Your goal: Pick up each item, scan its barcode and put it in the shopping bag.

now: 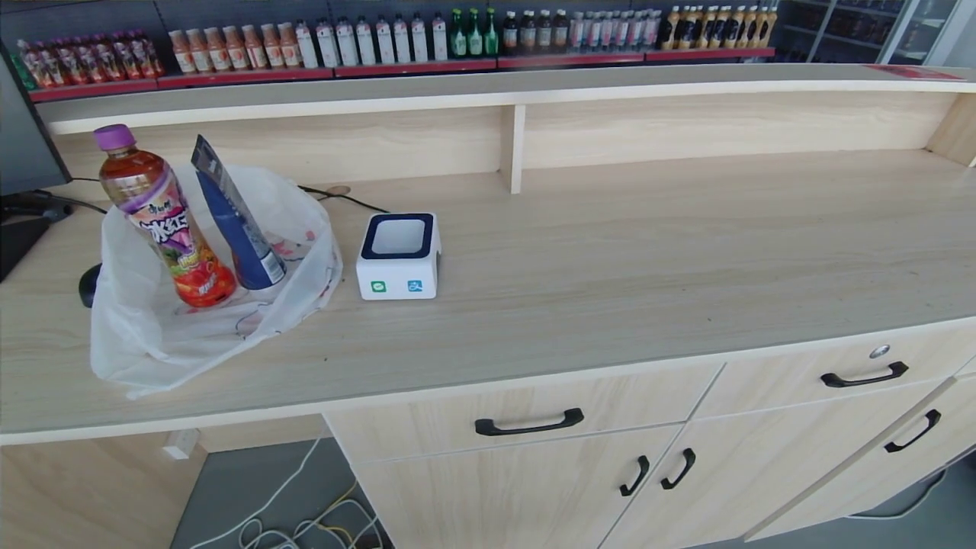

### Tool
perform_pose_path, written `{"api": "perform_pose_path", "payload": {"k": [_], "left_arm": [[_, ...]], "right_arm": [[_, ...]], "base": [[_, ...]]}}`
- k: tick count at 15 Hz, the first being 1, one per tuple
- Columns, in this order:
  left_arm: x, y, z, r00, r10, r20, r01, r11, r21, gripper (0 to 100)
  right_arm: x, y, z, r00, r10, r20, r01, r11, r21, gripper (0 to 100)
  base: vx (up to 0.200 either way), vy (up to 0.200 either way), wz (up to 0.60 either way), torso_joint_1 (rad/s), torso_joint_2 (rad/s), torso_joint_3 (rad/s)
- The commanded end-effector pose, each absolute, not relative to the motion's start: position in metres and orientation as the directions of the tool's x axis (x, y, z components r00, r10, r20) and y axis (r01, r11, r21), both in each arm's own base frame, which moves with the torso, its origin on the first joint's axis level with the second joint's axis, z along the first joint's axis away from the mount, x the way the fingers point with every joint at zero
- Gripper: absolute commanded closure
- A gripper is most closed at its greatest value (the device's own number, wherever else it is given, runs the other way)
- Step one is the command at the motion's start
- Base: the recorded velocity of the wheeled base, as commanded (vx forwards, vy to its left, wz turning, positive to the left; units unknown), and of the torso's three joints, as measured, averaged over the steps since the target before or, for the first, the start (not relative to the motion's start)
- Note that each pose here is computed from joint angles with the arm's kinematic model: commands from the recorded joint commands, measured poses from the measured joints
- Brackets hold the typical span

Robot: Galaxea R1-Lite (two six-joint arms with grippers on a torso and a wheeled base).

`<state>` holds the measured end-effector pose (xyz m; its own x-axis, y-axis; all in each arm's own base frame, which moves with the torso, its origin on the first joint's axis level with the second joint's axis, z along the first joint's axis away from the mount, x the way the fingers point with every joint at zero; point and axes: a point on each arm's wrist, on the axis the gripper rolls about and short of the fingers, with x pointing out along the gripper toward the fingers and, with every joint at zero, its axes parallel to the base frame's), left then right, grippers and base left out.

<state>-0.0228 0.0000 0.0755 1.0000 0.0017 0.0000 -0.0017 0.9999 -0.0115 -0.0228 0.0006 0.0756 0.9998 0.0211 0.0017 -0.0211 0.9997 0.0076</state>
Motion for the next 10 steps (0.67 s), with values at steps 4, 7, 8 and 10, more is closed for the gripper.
{"api": "perform_pose_path", "payload": {"k": [4, 7, 8, 10], "left_arm": [[-0.0228, 0.0, 0.0755, 1.0, 0.002, 0.0, -0.002, 1.0, -0.012, 0], [-0.0228, 0.0, 0.0755, 1.0, 0.003, 0.0, -0.003, 1.0, -0.011, 0], [-0.0228, 0.0, 0.0755, 1.0, 0.003, 0.0, -0.003, 1.0, -0.011, 0], [-0.0228, 0.0, 0.0755, 1.0, 0.002, 0.0, -0.002, 1.0, -0.011, 0]], "right_arm": [[-0.0228, 0.0006, 0.0756, 1.0, 0.021, 0.002, -0.021, 1.0, 0.008, 0], [-0.0228, 0.0006, 0.0756, 1.0, 0.021, 0.002, -0.021, 1.0, 0.008, 0], [-0.0228, 0.0006, 0.0756, 1.0, 0.021, 0.002, -0.021, 1.0, 0.008, 0], [-0.0228, 0.0006, 0.0756, 1.0, 0.021, 0.002, -0.021, 1.0, 0.008, 0]], "base": [[0.0, 0.2, 0.0, 0.001, 0.0, 0.0], [0.0, 0.067, 0.0, -0.002, 0.0, 0.001], [0.0, 0.0, 0.0, 0.0, 0.0, 0.0], [0.0, 0.0, 0.0, 0.0, 0.0, 0.0]]}}
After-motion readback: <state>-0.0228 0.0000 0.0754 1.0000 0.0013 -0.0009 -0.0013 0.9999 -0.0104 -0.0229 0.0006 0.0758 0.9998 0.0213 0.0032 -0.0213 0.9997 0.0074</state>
